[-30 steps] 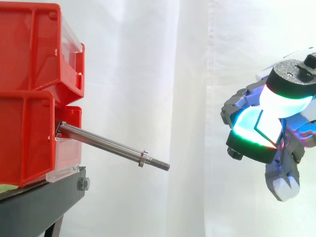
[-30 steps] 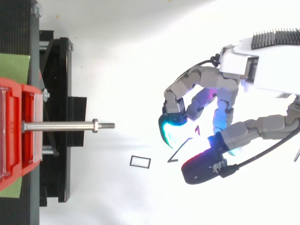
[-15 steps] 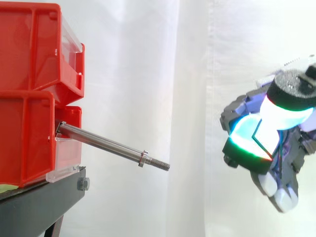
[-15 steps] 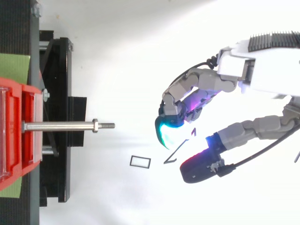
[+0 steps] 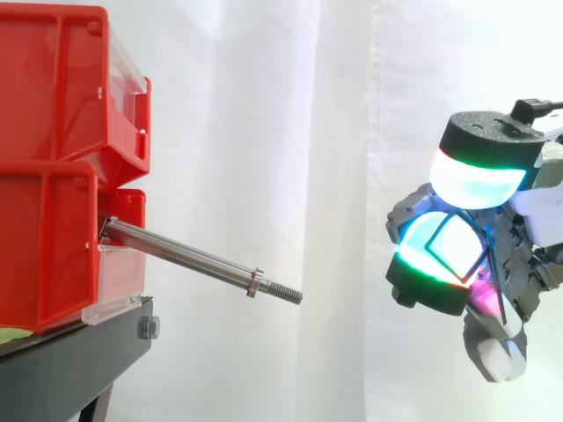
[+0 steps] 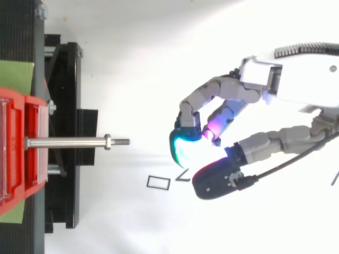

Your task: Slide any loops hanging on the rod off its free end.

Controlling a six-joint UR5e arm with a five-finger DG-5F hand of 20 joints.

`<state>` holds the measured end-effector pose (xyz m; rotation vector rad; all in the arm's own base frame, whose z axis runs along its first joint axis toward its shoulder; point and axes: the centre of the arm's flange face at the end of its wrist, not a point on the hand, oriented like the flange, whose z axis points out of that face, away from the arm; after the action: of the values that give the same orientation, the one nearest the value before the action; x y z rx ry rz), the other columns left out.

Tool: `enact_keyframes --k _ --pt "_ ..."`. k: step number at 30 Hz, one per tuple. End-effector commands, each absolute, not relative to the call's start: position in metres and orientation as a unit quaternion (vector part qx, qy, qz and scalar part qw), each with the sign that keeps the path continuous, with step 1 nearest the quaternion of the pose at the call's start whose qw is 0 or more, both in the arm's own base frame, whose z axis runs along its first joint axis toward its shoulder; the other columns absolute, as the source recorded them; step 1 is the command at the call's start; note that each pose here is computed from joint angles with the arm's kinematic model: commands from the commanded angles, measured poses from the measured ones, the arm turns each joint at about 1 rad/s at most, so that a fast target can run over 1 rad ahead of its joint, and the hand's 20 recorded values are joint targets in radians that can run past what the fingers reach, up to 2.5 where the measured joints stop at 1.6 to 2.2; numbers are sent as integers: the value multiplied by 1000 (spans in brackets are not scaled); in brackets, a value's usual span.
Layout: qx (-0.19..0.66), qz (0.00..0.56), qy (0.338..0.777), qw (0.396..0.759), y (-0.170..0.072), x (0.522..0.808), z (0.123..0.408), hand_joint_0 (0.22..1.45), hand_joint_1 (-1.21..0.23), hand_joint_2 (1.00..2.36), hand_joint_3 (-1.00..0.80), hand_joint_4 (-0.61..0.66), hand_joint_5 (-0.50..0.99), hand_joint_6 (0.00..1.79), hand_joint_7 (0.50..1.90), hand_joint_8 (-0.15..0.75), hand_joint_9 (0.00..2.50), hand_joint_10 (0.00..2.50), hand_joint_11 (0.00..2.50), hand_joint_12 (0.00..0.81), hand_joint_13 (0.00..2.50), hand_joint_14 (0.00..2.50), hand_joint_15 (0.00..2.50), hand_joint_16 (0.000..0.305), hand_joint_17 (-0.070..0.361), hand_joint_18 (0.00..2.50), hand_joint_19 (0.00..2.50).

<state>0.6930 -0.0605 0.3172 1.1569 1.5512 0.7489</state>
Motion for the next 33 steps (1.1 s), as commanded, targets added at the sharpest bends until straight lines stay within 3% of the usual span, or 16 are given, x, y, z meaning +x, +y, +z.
enact_keyframes --k 1,9,18,28,33 --pt "486 314 640 505 -60 693 317 595 -544 1017 -277 23 -76 761 1077 231 1040 24 606 336 846 20 481 49 111 784 478" --pt "488 317 638 504 -60 693 317 588 -729 1022 -176 62 -159 859 896 248 972 27 720 349 797 20 481 50 113 759 457" --pt "494 321 634 501 -60 693 317 577 -730 1025 -130 11 -128 876 1061 231 1074 28 745 343 823 20 478 49 110 779 465" --pt "496 323 632 500 -59 693 317 565 -742 1001 13 30 -75 863 1145 282 1261 27 698 411 925 17 446 66 149 961 392" --pt "498 320 635 496 -60 691 316 532 -733 1130 17 -11 -67 862 1150 288 1291 26 707 420 942 16 438 68 152 983 381"
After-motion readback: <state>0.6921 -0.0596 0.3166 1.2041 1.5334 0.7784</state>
